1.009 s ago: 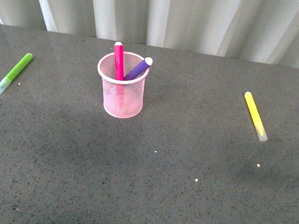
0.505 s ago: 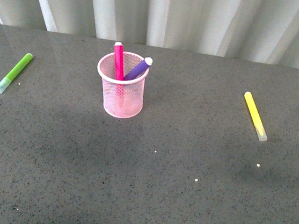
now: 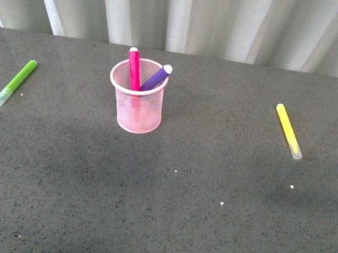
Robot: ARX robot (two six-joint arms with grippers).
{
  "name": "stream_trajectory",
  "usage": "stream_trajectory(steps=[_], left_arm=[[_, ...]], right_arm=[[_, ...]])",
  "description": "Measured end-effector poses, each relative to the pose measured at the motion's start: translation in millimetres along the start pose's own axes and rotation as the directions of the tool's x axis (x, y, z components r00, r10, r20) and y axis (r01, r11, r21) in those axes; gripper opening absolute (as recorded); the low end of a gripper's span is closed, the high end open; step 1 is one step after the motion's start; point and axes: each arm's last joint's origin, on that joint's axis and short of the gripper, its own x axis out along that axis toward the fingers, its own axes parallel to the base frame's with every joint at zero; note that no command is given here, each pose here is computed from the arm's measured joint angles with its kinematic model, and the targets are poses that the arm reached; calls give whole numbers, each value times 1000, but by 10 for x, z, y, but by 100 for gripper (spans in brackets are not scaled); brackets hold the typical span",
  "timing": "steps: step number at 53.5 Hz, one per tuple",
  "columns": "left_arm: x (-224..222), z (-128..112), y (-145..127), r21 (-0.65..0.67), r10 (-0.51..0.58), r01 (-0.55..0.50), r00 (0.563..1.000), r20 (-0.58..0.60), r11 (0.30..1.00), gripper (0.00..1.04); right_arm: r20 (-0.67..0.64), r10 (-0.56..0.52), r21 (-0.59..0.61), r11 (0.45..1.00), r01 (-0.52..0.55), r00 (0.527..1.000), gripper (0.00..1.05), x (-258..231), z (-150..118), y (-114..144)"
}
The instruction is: Insert purple and pink pens into pink cup
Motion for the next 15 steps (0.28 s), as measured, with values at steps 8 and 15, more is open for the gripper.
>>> stream_trajectory(steps=[8,15], left_arm=[[0,0,0,0,0,0,1000,0,1000,98],[0,0,0,0,0,0,1000,0,1000,98]], right_arm=[[0,0,0,1000,0,1000,98,0,0,0],[0,0,0,1000,0,1000,98,0,0,0]])
